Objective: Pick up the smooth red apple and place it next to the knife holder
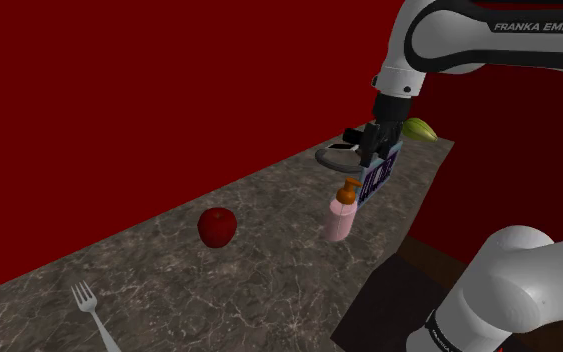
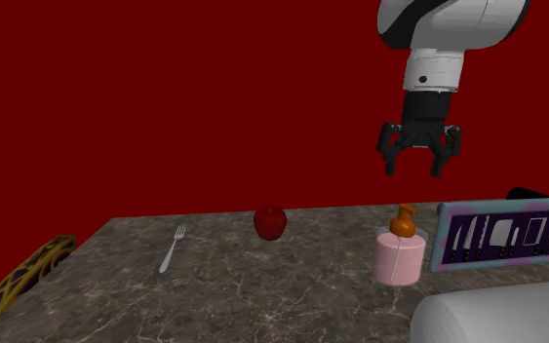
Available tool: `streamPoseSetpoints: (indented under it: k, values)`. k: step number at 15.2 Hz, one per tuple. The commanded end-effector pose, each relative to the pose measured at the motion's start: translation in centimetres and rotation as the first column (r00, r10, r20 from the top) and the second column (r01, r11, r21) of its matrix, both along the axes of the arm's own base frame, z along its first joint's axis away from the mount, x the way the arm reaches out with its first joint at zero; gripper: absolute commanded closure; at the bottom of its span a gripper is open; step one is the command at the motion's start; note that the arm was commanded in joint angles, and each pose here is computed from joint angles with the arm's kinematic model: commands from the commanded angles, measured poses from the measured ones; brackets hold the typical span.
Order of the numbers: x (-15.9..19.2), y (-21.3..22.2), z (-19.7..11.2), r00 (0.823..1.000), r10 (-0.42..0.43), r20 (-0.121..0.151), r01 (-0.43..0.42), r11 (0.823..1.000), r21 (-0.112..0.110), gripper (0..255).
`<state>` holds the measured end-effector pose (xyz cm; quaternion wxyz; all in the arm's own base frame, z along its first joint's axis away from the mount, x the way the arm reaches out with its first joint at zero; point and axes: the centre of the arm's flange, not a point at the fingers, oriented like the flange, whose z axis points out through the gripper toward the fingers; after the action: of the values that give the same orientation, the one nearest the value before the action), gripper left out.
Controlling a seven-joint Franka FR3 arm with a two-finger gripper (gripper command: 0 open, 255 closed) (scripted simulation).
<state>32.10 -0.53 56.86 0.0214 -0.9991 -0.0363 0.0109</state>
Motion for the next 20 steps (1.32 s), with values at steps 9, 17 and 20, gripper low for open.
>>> streamPoseSetpoints:
  k: [9,17,20]
  values:
    - [7.2,5.9,-4.0,0.980,0.195,0.040,-0.195,0.981,0.009,0]
    - [13.3,13.1,-7.6,0.921,0.381,0.080,-0.383,0.923,0.010,0]
    - [15.2,16.1,-8.9,0.889,0.448,0.095,-0.451,0.893,0.009,0]
